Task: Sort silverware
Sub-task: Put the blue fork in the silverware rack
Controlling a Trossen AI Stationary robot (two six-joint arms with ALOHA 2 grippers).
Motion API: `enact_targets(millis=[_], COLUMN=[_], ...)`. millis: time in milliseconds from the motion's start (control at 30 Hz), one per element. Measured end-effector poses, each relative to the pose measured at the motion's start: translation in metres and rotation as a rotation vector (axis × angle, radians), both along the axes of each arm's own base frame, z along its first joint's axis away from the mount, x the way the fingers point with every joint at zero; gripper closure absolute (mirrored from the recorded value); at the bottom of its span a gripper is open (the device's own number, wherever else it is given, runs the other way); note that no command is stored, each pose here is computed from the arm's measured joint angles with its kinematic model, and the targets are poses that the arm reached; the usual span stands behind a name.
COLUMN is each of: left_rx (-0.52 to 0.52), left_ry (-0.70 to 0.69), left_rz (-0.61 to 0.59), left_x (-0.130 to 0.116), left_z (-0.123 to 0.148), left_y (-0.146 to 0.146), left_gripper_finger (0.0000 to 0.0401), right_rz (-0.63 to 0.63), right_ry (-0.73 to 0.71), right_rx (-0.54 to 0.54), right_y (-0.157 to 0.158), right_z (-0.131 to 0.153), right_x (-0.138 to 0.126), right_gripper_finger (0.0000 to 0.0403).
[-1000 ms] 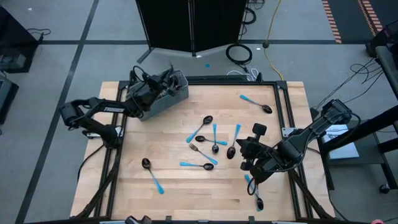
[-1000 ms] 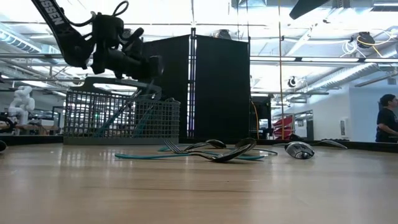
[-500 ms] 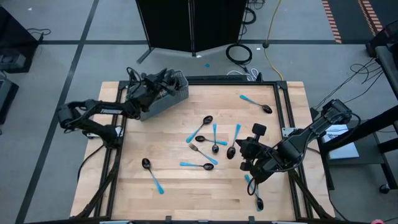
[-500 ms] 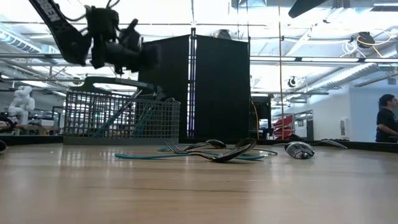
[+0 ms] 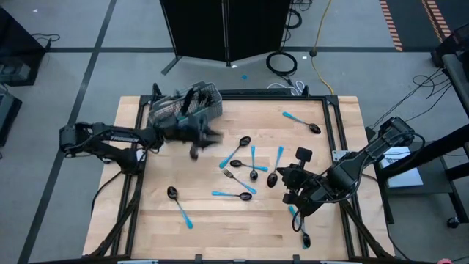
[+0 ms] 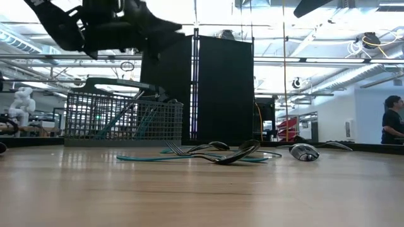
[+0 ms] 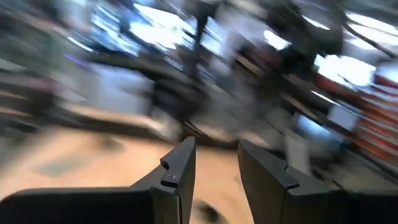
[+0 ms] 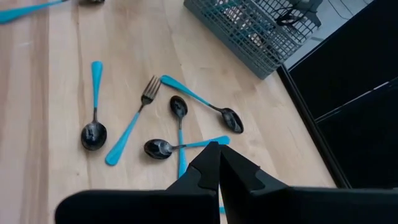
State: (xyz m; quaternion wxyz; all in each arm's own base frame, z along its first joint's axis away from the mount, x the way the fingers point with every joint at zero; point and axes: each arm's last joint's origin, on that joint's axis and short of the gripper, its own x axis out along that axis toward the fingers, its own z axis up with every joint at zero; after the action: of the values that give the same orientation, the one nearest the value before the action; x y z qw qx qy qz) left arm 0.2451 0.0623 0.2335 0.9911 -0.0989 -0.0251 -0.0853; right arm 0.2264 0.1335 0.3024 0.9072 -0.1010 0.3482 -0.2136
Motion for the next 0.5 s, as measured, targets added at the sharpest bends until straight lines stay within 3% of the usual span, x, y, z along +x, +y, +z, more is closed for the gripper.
enact_targets(millis=[100,200,500], left_rx=[0.007,0.069,0.242], left_ry=[0.112,0.188,0.202], left_rz=[-0.179,-0.269,-0.219], left_x=[0.005,0.007,0.009], left_z=[-0.012,-0.021,-0.036], left_y=[-0.032,-0.066,-0.128], left_gripper_finger=[0.0285,0.0285,0.0285], right_rz=[0.0,0.0,0.0], right_ry=[-0.011,-0.016,-0.046], right_rx=[0.008,0.011,0.032], right_y=[0.001,0.001,0.003], right_z=[0.001,0.001,0.002], right_x=[0.001,0.001,0.004], right_gripper_finger=[0.0403,0.0403,0.0403])
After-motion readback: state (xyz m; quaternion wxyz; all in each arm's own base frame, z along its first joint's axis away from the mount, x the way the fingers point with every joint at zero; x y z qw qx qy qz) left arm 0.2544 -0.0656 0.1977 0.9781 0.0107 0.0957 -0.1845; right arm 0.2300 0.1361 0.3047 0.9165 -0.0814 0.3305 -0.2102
